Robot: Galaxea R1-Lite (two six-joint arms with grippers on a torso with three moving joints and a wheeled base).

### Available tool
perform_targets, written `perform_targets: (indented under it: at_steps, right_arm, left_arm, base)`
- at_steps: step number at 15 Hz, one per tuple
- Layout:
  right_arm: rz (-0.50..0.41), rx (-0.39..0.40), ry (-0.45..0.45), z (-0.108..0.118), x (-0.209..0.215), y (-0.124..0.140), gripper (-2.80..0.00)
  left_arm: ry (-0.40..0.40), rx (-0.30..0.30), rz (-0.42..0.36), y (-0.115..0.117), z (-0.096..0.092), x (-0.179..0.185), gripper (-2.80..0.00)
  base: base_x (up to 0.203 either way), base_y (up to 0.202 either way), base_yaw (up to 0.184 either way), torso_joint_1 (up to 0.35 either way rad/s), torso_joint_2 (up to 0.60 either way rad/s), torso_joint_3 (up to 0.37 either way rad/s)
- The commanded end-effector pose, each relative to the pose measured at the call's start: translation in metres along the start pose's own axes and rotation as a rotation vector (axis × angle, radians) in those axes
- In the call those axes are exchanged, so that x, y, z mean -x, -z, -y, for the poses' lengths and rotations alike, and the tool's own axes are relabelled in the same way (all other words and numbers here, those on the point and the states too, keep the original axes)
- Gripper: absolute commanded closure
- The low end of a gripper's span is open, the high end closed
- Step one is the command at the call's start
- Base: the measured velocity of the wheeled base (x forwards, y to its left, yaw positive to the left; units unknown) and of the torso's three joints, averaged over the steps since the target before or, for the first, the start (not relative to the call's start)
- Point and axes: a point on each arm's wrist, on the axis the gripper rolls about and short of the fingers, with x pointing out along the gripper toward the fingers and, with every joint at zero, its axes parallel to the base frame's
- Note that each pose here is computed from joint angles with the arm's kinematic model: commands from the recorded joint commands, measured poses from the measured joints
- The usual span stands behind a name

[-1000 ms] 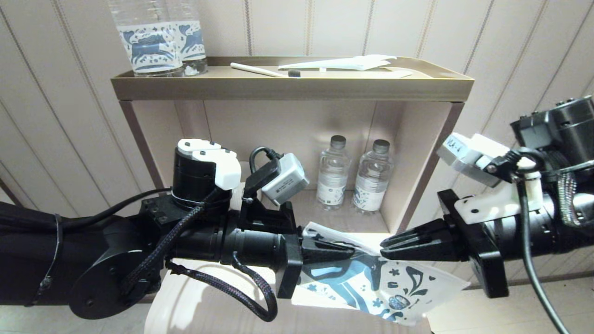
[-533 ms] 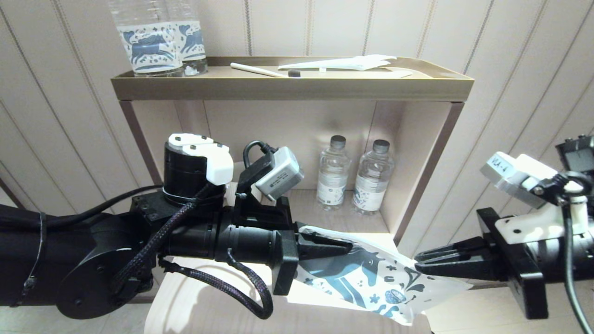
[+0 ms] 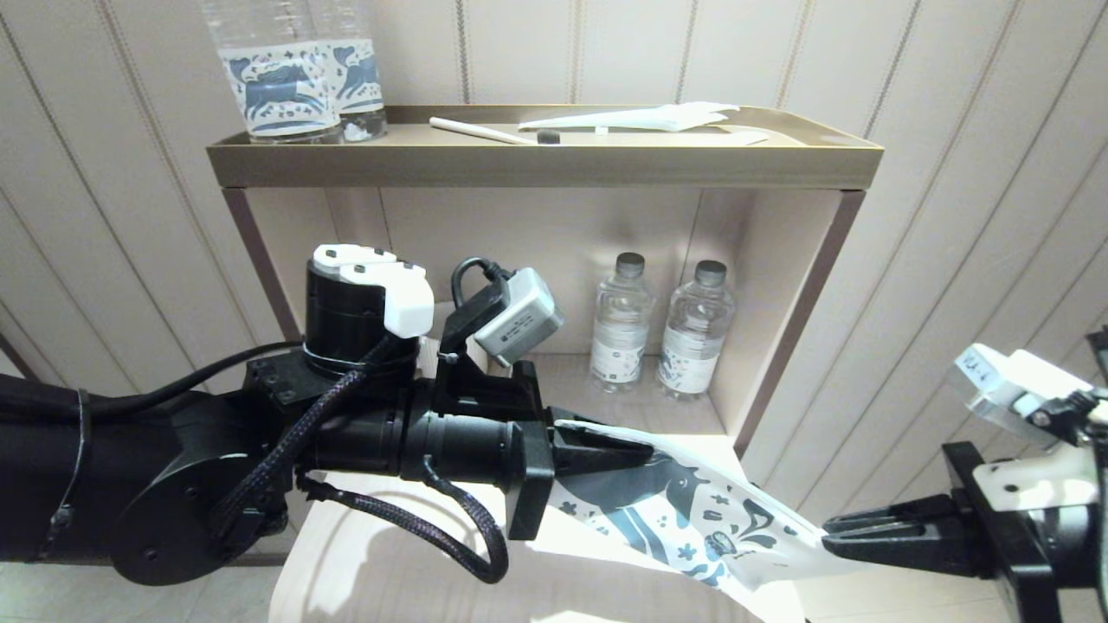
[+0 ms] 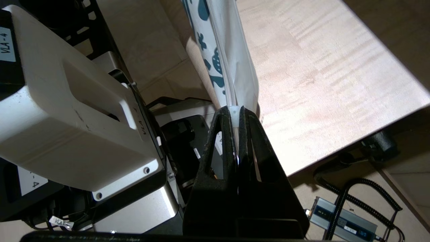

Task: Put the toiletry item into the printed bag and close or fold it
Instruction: Close the strorage bag and place it on the desk

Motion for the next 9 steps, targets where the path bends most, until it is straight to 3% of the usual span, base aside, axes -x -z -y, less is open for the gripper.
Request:
perform_targets:
  at_steps: [1, 9]
  right_arm:
    - [0.001, -0.015, 0.019, -0.0023, 0.0048, 0.0078, 0.00]
    - [0.007, -0.010, 0.026, -0.0073, 0.0081, 0.0105, 0.00]
  left_arm:
    - [0.001, -0.001, 0.001, 0.0000, -0.0014, -0.0003, 0.00]
    - [-0.009, 0.008, -0.005, -0.0004, -0.0048, 0.0004, 0.00]
  base:
    - [0.000, 0.000, 0.000, 0.000, 0.00, 0.000]
    - [0.000, 0.000, 0.000, 0.000, 0.00, 0.000]
